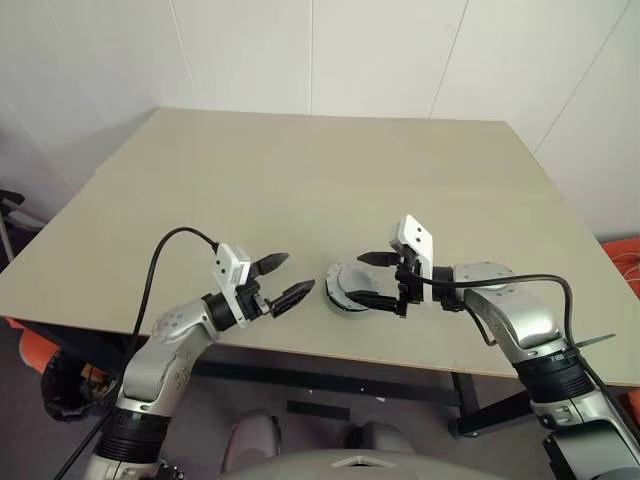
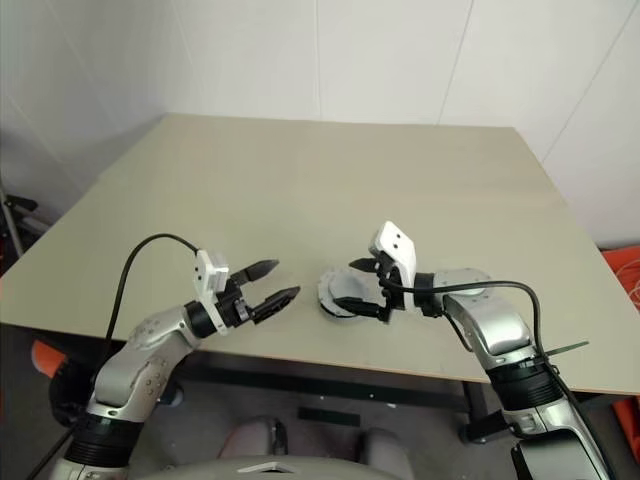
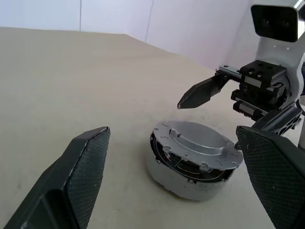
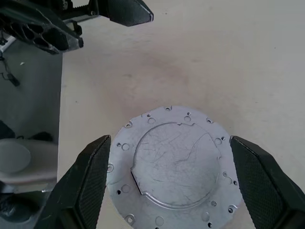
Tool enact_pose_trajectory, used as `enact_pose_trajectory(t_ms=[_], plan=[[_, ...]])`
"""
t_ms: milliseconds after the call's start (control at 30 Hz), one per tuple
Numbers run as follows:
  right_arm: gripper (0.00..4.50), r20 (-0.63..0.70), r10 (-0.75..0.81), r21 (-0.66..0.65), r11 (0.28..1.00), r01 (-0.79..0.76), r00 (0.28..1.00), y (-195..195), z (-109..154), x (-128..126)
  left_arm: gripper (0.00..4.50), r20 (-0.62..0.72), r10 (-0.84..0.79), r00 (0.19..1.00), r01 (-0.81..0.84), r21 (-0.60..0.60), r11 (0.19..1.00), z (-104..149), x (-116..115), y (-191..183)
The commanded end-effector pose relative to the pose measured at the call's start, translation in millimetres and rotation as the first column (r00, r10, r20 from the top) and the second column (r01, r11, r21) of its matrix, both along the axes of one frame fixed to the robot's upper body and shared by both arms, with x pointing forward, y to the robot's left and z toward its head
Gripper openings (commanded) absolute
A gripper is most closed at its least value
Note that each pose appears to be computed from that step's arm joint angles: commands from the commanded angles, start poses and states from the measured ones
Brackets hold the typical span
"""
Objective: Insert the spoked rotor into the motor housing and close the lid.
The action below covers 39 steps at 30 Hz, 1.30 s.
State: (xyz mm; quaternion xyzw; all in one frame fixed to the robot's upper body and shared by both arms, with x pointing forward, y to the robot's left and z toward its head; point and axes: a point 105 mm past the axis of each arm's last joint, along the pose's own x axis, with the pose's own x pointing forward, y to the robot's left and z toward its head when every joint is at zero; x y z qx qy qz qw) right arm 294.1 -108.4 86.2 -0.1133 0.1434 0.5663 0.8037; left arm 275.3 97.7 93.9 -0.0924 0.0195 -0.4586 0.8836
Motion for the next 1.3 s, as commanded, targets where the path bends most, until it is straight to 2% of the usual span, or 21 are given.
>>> enact_pose_trajectory(t_ms=[33, 267, 633, 867, 967, 1033, 1300], plan=[[4.49, 0.098, 0.04, -0.017, 0.999, -0.039, 0.994, 1.6, 9.8, 11.2, 4.5, 0.049, 0.001, 0.999, -0.001, -0.005, 1.0, 12.0, 3.9, 1.4], [4.49, 0.094, 0.095, -0.034, 0.995, -0.092, 0.991, 1.8, 5.7, 18.7, 4.5, 0.054, 0.013, 0.998, -0.013, -0.002, 1.0, 12.9, 4.8, 1.8], [4.49, 0.037, 0.189, -0.068, 0.98, -0.187, 0.981, 2.3, -6.8, 11.2, 4.5, 0.059, 0.035, 0.998, -0.035, 0.007, 0.999, 14.8, 0.6, 5.0], [4.49, 0.004, 0.195, -0.085, 0.977, -0.194, 0.981, 2.6, -16.5, 10.5, 4.5, 0.063, 0.041, 0.997, -0.042, 0.01, 0.999, 17.2, -1.9, 5.2], [3.85, 0.005, 0.181, -0.087, 0.98, -0.18, 0.983, 2.2, -17.3, 13.3, 4.5, 0.062, 0.044, 0.997, -0.045, 0.011, 0.999, 18.1, 0.0, 4.6], [3.21, 0.006, 0.174, -0.089, 0.981, -0.173, 0.985, 1.8, -17.5, 14.3, 4.5, 0.062, 0.045, 0.997, -0.045, 0.01, 0.999, 18.4, 0.5, 4.3], [3.2, 0.023, 0.125, -0.056, 0.991, -0.124, 0.992, 1.2, -11.1, 18.7, 4.5, 0.059, 0.039, 0.997, -0.04, 0.007, 0.999, 17.6, 0.2, 3.6]])
